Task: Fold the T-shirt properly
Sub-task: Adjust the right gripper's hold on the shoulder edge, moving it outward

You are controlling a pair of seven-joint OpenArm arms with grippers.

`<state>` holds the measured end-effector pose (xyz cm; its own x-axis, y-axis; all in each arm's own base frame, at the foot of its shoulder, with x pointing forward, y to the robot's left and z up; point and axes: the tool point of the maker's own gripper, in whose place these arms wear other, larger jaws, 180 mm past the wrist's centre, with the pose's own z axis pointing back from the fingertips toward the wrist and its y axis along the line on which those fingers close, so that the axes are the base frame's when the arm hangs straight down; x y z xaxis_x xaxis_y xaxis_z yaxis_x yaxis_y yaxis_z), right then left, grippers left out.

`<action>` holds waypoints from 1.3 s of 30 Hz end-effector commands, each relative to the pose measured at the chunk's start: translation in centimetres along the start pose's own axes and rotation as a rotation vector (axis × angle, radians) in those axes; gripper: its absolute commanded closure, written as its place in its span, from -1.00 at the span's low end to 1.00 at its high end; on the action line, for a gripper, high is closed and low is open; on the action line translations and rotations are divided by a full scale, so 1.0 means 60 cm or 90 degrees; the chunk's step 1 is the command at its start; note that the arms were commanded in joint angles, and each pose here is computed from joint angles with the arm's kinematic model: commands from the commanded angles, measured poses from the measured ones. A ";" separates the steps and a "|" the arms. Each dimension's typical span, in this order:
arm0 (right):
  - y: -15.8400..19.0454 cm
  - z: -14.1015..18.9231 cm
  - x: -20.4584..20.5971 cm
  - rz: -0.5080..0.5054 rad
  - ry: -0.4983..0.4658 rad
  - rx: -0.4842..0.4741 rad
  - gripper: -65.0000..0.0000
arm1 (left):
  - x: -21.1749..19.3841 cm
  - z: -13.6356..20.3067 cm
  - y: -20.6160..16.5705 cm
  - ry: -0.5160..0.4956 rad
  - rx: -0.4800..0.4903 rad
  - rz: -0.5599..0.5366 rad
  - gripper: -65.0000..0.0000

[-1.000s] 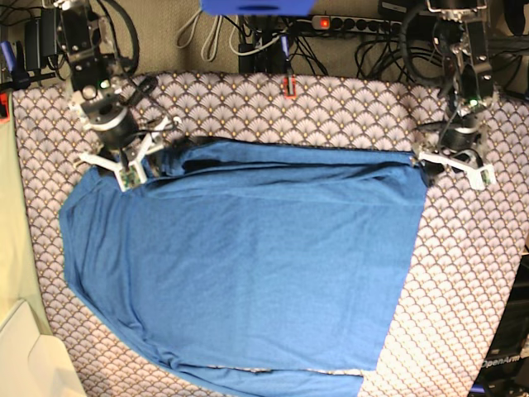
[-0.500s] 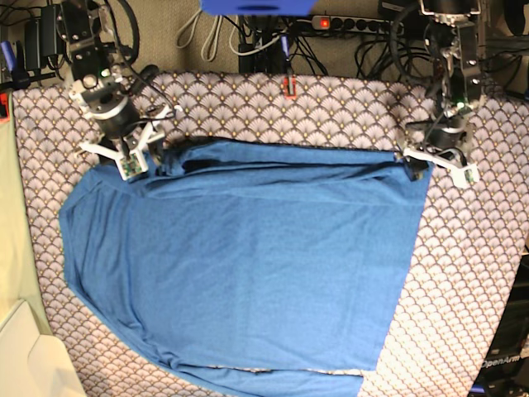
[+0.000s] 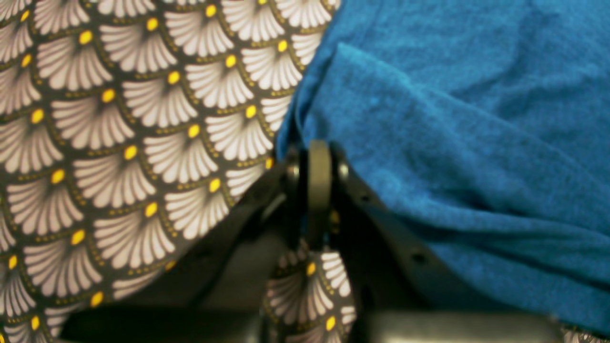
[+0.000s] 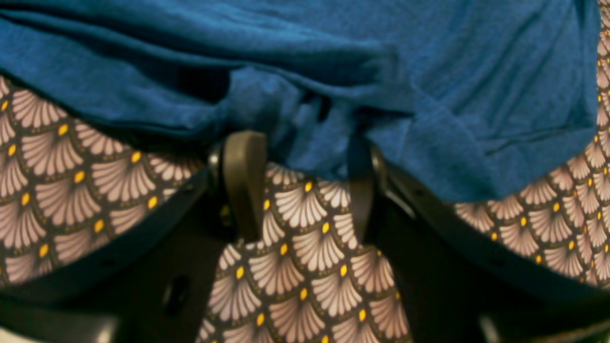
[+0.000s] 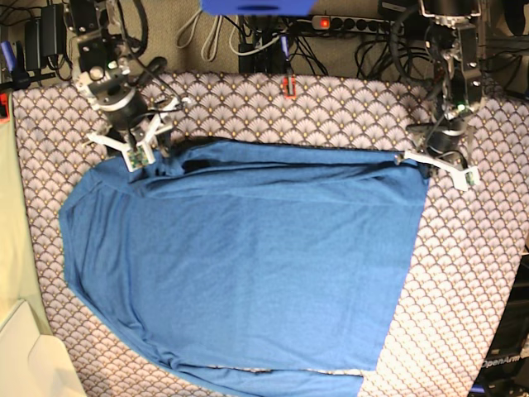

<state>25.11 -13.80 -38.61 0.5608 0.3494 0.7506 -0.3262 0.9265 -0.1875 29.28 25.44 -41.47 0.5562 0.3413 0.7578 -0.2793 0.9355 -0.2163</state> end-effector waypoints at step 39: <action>0.025 -0.040 0.025 -0.032 -0.022 0.016 0.11 | 0.032 0.004 -0.002 -0.032 -0.005 -0.005 0.99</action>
<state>26.43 -11.55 -40.44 0.5876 0.3026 0.7504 -0.3235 0.9379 -0.1249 29.28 25.56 -41.24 0.5529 0.3411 0.7602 -0.2807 0.9353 -0.2155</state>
